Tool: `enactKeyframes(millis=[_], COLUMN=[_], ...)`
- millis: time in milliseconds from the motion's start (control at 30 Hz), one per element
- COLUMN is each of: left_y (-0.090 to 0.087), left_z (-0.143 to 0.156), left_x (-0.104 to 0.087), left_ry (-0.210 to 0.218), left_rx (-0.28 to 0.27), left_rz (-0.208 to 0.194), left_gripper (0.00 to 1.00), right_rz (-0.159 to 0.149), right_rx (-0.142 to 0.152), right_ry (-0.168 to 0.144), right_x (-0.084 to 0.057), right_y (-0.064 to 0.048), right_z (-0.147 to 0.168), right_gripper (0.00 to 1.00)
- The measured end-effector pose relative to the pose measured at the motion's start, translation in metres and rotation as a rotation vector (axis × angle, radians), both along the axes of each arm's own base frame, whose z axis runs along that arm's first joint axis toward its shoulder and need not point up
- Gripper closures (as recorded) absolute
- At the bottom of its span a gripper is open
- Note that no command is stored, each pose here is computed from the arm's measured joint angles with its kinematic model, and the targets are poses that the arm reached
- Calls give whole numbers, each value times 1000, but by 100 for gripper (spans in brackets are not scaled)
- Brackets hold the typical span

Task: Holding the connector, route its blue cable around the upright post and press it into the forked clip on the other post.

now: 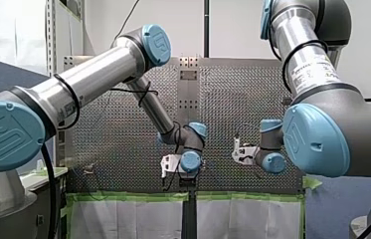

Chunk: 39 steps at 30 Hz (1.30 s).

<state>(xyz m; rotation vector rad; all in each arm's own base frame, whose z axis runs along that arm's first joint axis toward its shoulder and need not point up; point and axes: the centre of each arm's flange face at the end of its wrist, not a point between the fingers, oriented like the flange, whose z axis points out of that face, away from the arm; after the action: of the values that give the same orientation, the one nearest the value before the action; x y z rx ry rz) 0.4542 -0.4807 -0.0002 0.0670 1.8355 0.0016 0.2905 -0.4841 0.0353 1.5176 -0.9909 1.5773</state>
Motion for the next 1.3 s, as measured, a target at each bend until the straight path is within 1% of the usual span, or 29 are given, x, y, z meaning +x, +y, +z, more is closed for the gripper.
enactKeyframes(millis=[233,367,567,667,767,833,900,1000,1300], left_y=[-1,-2,-3,-3,-4,-7,-9,-10,-8], left_z=[0,1,1,1,1,2,1,1,1], left_x=[1,2,3,3,5,6,7,8,11], left_ry=[-5,-12,-21,-23,-31,-40,-44,-46,-47], left_rx=[-7,-14,-22,-22,-30,-41,-49,-55,-59], left_rz=[-4,-5,-6,-7,-19,-34,-49,-61,-59], left_gripper=[98,98,98,98,98,98,98,98,98], right_rz=[-5,-11,-16,-18,-18,-18,-18,-22,-31], right_rx=[0,1,17,20,21,21,21,19,37], right_ry=[-17,-24,-22,-21,-21,-21,-21,-20,-16], right_x=[-3,-5,-7,-7,-7,-7,-7,-8,-11], right_y=[-2,-6,-10,-11,-11,-11,-11,-13,-17], right_z=[0,-5,-19,-20,-21,-21,-21,-23,-39], right_gripper=[100,100,100,100,100,100,100,100,100])
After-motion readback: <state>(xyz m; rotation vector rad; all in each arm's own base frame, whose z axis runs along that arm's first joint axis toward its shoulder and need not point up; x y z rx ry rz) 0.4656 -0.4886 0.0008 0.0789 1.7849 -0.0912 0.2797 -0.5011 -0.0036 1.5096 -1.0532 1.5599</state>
